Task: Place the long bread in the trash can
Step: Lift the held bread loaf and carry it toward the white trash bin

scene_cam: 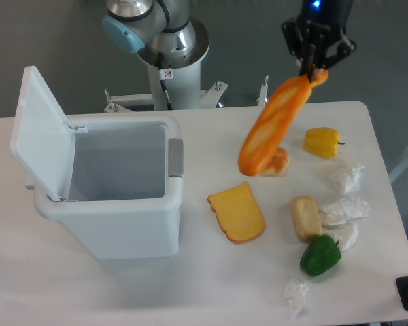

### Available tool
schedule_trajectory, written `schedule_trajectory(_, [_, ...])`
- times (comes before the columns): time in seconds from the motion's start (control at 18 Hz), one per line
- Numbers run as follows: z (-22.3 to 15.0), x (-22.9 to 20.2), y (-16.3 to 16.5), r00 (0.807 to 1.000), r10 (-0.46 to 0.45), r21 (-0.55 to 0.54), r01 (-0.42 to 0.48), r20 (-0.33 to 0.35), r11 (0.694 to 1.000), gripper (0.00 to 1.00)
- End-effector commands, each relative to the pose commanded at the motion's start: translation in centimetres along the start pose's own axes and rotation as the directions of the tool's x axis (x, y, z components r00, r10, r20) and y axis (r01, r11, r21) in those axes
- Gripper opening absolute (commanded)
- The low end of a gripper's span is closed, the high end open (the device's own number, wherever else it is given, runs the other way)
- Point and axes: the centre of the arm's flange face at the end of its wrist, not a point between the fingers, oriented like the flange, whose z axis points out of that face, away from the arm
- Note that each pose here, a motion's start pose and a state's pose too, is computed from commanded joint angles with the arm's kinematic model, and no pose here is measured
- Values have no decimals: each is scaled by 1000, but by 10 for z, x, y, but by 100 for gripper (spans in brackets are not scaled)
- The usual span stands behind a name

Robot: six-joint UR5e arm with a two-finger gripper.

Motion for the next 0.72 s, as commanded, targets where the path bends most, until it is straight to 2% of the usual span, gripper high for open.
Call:
schedule_trajectory(0.22, [-17, 11, -23, 999, 42, -1, -42, 3, 999, 10])
schedule_trajectory(0.72, [-28, 32, -58, 990, 139, -76, -137, 20, 988, 10])
